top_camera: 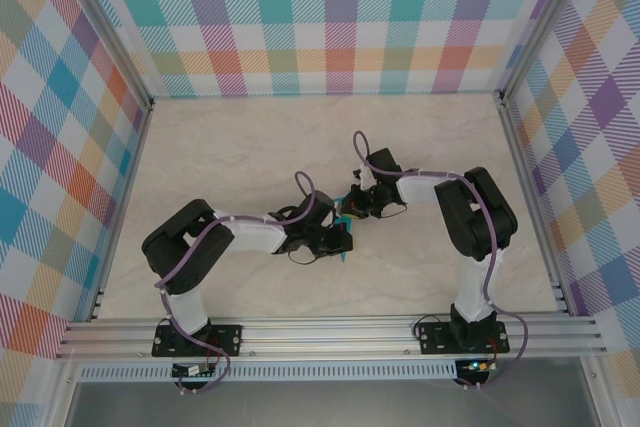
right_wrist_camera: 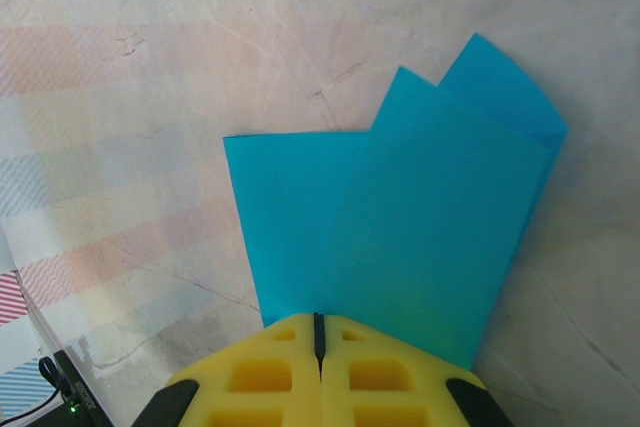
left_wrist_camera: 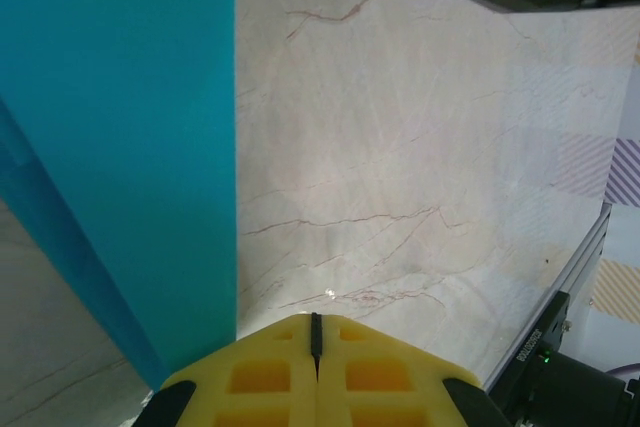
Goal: Fold a paper plane with a square sheet of paper (fold left side to right side)
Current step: Fold the wing for the fifth time at the center of the table.
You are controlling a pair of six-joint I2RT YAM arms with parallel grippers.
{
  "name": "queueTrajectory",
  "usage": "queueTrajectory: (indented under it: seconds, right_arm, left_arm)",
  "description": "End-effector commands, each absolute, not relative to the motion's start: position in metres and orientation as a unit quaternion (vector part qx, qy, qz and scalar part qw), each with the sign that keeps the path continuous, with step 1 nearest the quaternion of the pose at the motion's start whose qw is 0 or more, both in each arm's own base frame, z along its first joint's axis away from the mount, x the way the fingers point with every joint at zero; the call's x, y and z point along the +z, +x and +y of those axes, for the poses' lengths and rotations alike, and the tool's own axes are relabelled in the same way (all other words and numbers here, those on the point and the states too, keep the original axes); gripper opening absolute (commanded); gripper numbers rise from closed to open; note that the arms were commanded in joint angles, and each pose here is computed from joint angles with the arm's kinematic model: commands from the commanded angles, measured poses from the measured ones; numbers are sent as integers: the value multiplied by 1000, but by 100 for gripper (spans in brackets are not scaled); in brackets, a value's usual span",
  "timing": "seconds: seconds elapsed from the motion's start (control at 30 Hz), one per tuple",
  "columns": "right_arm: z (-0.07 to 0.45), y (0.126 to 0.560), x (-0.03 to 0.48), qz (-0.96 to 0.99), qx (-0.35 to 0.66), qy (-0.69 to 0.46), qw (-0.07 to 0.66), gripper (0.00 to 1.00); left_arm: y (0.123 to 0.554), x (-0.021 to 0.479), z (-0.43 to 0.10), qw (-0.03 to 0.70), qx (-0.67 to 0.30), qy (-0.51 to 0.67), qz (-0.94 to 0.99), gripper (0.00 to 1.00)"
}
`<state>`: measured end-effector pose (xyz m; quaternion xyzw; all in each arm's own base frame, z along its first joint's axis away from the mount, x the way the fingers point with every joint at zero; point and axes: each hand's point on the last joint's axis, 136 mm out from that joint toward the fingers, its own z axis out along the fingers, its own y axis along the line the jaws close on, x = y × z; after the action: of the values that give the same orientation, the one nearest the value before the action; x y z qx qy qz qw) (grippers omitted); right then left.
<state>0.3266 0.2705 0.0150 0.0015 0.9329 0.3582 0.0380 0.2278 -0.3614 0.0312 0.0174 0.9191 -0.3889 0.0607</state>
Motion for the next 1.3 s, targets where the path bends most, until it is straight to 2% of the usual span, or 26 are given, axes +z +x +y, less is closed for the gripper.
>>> queueTrajectory:
  seconds: [0.0,0.8,1.27]
  right_arm:
    - [253,317,-17,954,298,14,16,0]
    - [253,316,-25,957,291,17,4,0]
    - [252,316,-26,958,287,22,-1,0]
  left_arm:
    - [218,17,-352,49,-370,13,928,0]
    - [201,11,-357,34,-381,26,924,0]
    - [176,-5,-343,10,-358,22,933,0]
